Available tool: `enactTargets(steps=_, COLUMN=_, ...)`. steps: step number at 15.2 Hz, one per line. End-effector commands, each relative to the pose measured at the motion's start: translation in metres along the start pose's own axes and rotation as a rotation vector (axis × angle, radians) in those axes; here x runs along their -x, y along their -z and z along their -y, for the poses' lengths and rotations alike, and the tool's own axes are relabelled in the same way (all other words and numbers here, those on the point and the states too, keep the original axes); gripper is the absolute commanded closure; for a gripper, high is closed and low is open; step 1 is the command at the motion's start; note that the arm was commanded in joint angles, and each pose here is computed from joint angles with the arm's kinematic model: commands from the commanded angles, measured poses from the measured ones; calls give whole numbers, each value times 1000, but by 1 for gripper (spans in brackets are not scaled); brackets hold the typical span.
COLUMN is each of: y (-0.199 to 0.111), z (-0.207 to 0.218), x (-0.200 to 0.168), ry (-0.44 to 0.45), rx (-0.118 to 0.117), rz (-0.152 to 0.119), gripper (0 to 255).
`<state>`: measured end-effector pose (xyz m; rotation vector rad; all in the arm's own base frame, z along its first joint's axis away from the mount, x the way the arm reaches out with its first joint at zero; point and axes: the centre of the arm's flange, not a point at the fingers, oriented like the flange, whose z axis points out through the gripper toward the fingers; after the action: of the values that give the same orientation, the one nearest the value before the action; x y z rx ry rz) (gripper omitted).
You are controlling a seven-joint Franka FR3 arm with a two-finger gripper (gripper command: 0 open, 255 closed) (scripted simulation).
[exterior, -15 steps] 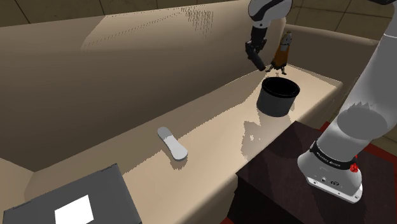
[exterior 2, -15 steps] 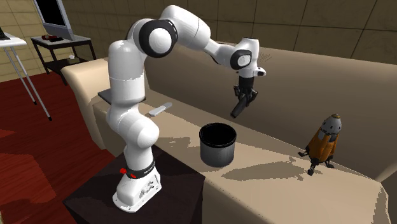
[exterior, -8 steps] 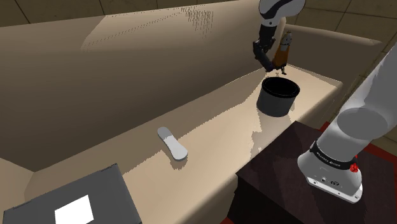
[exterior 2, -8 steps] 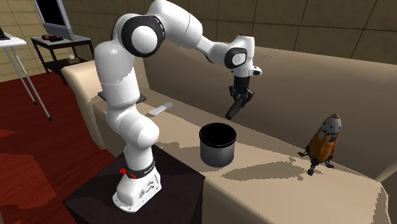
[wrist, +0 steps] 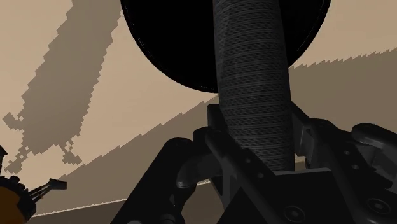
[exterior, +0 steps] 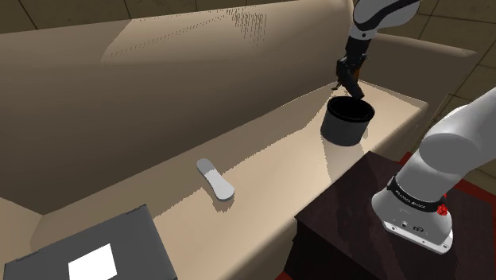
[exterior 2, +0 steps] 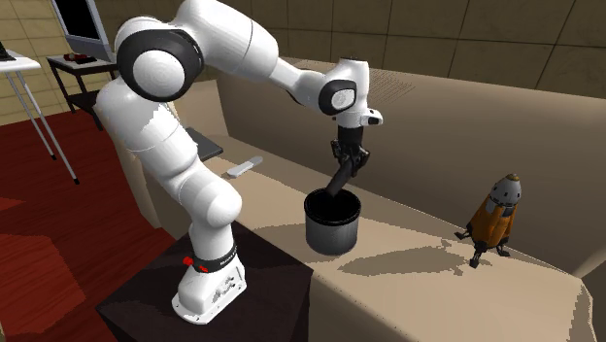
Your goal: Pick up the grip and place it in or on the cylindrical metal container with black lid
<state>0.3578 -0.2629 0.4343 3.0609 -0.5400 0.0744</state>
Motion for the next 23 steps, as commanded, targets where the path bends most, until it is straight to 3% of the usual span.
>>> enactTargets(steps=1, y=3, z=0, x=28, ry=1, rx=1, rz=-1, gripper=255)
enactTargets(steps=16, y=-70, z=1, x=43, ry=1, rx=1, rz=-1, gripper=255)
enactTargets(steps=23, y=-70, z=1, x=43, ry=1, rx=1, rz=-1, gripper=255)
